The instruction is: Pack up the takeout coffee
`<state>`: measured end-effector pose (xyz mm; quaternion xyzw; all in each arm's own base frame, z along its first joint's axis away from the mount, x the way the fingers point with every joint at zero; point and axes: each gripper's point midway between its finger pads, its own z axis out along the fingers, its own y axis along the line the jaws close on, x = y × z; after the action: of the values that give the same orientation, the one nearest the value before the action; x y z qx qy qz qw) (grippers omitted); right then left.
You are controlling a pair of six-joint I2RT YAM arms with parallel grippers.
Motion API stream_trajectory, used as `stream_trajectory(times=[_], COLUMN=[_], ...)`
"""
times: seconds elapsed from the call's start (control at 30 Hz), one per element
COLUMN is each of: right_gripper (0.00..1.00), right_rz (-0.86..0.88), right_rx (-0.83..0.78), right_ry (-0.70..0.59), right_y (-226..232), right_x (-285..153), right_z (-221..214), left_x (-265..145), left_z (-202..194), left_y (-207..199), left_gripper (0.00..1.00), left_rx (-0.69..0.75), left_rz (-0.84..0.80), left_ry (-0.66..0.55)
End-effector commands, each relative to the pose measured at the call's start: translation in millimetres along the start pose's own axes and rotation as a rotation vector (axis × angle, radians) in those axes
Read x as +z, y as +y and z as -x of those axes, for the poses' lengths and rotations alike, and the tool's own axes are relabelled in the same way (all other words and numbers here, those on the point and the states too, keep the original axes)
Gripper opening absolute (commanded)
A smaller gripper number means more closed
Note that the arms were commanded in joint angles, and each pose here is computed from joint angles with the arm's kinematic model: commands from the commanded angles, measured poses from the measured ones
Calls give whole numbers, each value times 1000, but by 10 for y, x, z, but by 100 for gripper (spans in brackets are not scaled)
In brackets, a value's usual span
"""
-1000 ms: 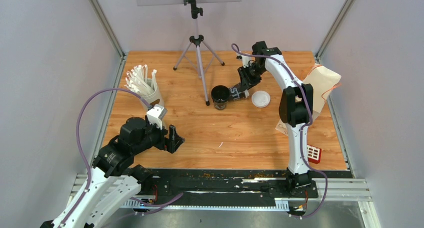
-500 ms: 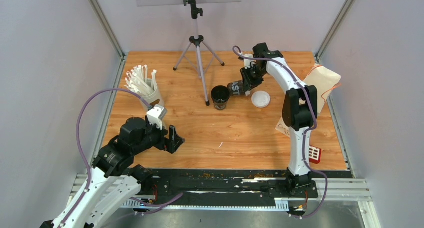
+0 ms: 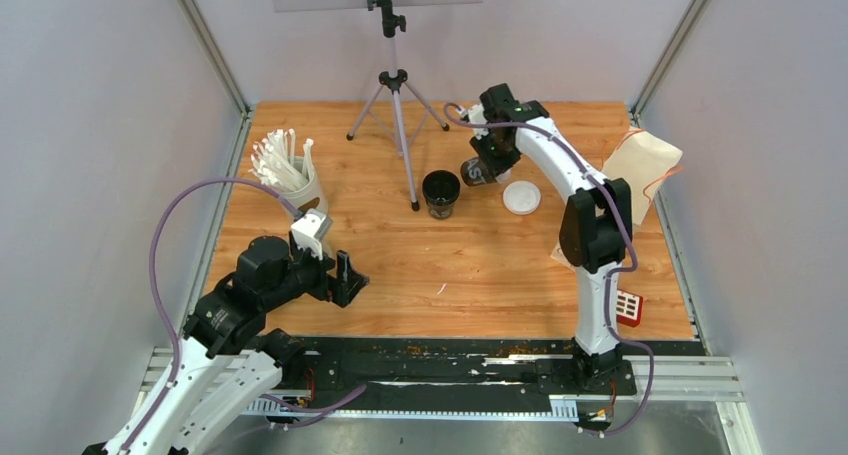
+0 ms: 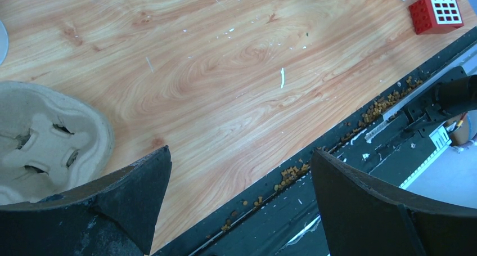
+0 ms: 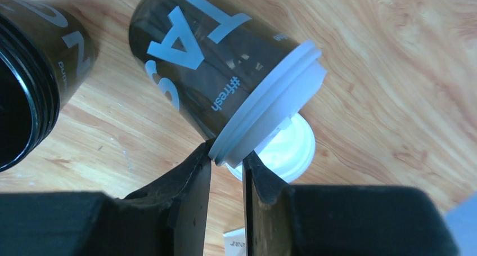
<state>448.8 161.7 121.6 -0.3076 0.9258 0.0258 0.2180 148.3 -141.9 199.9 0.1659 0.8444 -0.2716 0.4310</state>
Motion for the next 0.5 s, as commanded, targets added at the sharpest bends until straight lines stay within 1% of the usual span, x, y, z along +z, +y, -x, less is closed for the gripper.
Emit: stream_trajectory(times=[0.0, 0.07, 0.17, 0.33, 0.47], right_gripper=[21, 21, 18, 19, 21], right_rz=[-293, -344, -406, -472, -512], right_rx=[-170, -218, -267, -340, -411], right_ry=[29, 50, 83, 126, 171], right_y=[-142, -94, -70, -74, -90], right_x=[-435, -476, -548, -624, -602], right_z=[122, 124, 120, 108, 41], left_x=[-14, -18, -20, -36, -47], left_z=[52, 49, 46, 59, 67], left_y=[-36, -45, -56, -66, -67], left_gripper=[100, 100, 100, 100, 100], left_rx=[27, 27, 30, 33, 35], left_rz=[-23, -28, -35, -40, -41], left_ry=[-31, -31, -30, -38, -47])
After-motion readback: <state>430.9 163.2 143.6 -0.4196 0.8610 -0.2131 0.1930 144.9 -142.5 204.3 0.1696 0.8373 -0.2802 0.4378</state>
